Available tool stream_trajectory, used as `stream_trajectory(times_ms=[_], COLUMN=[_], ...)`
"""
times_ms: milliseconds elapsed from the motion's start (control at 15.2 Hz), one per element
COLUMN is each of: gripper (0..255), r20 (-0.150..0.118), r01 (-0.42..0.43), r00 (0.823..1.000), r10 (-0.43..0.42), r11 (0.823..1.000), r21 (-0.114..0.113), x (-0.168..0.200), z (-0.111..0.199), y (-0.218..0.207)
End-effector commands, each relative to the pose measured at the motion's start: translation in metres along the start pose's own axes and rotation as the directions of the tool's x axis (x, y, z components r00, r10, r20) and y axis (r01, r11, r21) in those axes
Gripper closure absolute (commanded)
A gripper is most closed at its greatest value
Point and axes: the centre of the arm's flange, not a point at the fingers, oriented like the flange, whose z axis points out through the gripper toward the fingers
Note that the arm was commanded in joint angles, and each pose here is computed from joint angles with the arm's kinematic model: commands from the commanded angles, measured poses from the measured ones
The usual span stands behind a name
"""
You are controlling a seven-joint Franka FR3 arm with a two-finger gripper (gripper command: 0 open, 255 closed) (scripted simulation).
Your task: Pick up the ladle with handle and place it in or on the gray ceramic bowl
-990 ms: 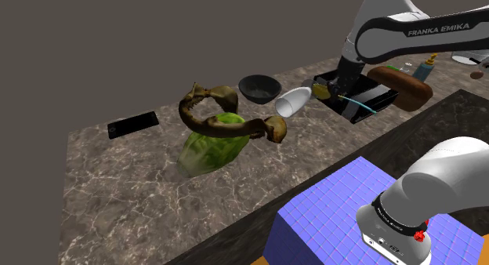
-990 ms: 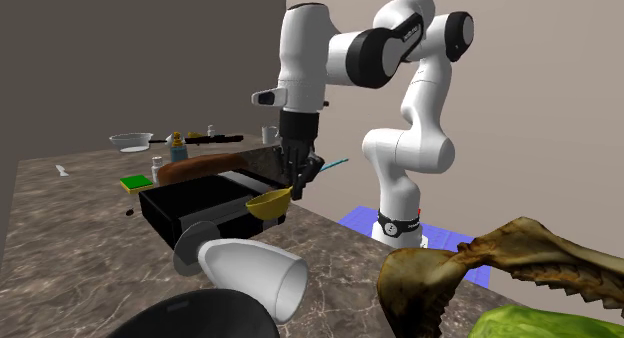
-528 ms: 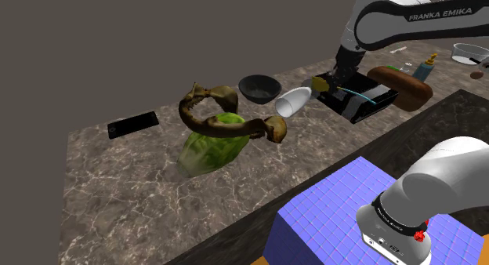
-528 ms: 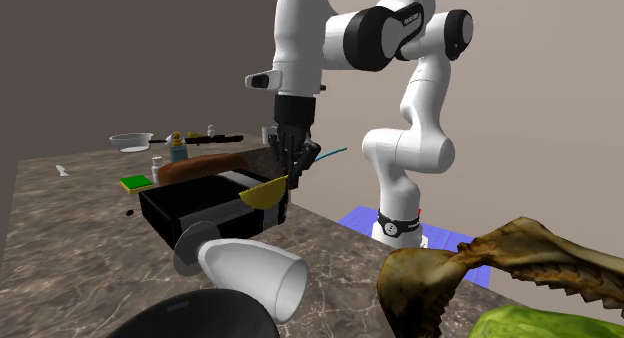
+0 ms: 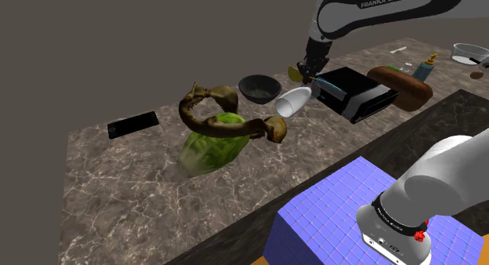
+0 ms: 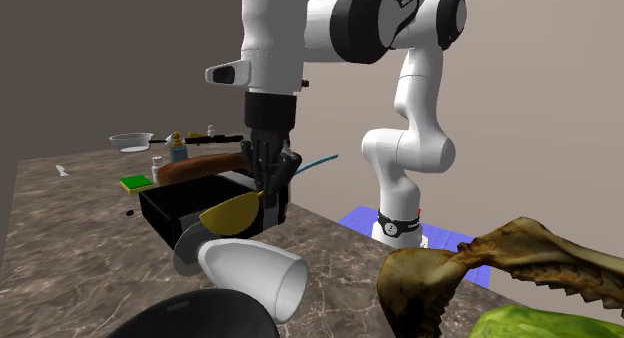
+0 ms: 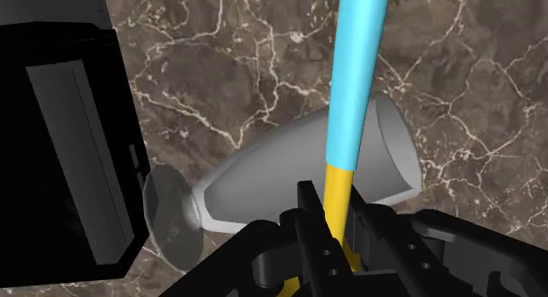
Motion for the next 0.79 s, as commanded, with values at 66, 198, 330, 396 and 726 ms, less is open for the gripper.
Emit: stream_trajectory(times_ms=[66, 198, 330, 396, 726], gripper=[255, 255, 255, 255, 255], r20=[0.000, 0.000, 0.000, 0.000, 0.000], r01=[0.000, 0.000, 0.000, 0.000, 0.000], r00=[1.000, 1.000, 1.000, 1.000, 1.000], r10=[0.000, 0.000, 0.000, 0.000, 0.000], r11=[1.000, 1.000, 1.000, 1.000, 1.000], r21=[0.000, 0.000, 0.000, 0.000, 0.000], x=[0.037, 0.060, 0.083, 0.095, 0.153], z=[0.004, 0.004, 0.005, 0.005, 0.007], y=[-0.018, -0.030, -0.042, -0.049, -0.080])
